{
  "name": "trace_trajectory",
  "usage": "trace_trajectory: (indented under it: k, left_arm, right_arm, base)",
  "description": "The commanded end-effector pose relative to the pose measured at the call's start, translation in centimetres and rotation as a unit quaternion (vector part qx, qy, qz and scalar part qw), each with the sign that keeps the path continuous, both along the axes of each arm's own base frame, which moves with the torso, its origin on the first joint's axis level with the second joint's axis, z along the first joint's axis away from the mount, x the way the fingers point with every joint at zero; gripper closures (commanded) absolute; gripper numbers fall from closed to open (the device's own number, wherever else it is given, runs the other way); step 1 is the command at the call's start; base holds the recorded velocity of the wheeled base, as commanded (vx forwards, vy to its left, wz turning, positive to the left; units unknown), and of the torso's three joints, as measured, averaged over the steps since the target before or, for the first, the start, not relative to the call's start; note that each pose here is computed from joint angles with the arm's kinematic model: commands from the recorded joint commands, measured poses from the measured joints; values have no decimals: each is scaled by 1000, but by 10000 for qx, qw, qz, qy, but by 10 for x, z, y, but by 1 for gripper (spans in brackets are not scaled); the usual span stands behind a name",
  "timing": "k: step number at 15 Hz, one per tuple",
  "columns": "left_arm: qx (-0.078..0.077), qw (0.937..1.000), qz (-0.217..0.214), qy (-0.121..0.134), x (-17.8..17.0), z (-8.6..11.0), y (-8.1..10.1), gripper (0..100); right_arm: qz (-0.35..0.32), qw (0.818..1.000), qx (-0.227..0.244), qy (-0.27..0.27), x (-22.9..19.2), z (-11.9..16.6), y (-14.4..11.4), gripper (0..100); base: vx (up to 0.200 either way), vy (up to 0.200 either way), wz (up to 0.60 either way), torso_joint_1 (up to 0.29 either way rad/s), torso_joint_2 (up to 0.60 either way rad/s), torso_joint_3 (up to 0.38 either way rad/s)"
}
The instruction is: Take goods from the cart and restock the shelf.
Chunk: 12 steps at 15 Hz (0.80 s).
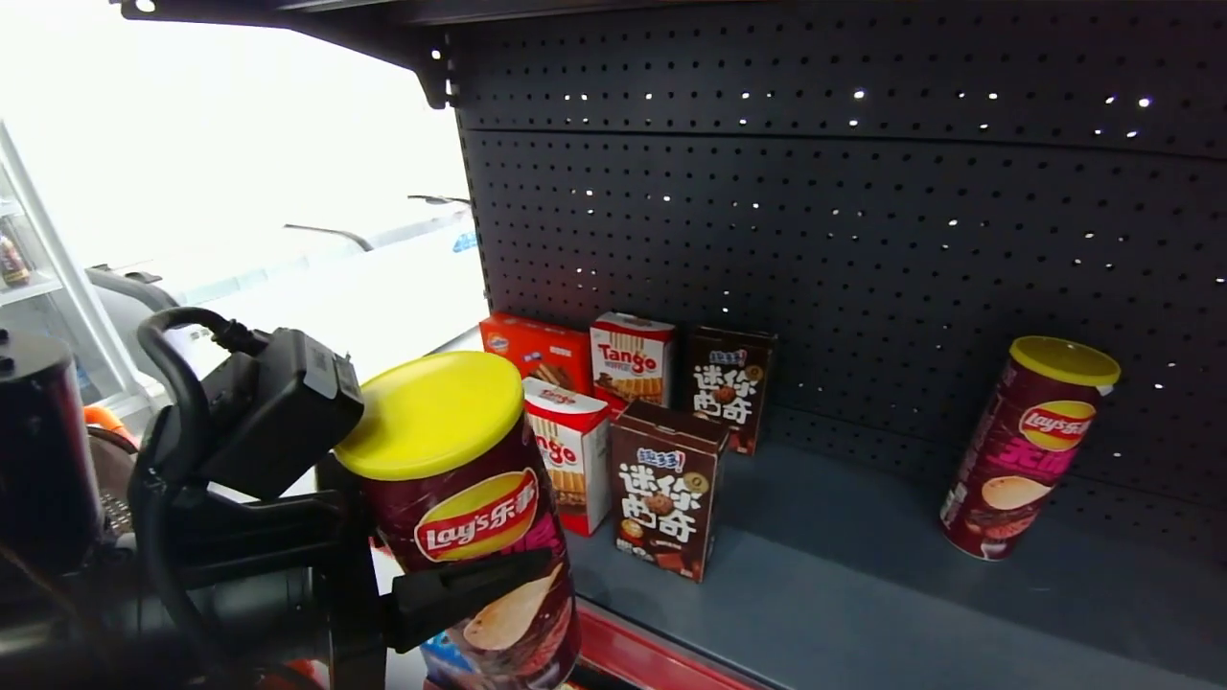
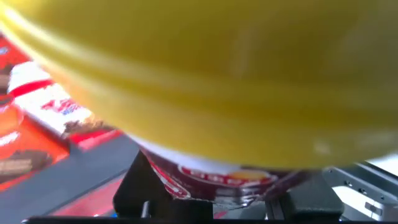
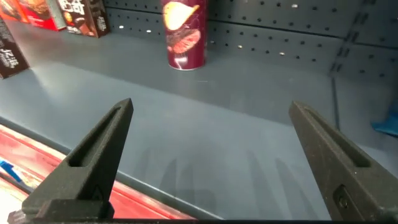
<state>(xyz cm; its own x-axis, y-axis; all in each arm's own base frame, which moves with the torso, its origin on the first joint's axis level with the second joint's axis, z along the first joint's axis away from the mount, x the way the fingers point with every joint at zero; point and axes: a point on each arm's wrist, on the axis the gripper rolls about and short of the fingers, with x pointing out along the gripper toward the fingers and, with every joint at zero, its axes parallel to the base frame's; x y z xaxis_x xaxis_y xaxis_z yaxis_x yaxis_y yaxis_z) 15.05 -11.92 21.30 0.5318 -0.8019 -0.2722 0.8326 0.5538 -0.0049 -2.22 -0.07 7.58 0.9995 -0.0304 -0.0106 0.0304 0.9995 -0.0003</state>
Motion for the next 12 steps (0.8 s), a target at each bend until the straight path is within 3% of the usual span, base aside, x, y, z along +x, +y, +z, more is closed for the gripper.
trace_trajectory:
  k: [1,9,12]
  left_arm:
    - [9,10000,2,13,0,-1,0,100]
    - [9,10000,9,13,0,-1,0,100]
    - [19,10000,40,24,0,-2,1,100]
  right_arm:
    - [-1,10000,0,8,0,0,0,0]
    - [-1,10000,0,8,0,0,0,0]
    - [-1,10000,8,0,0,0,0,0]
  base:
    - [0,0,-600,2,-2,7]
    - [0,0,-600,3,2,2]
    - [0,0,0,0,0,0]
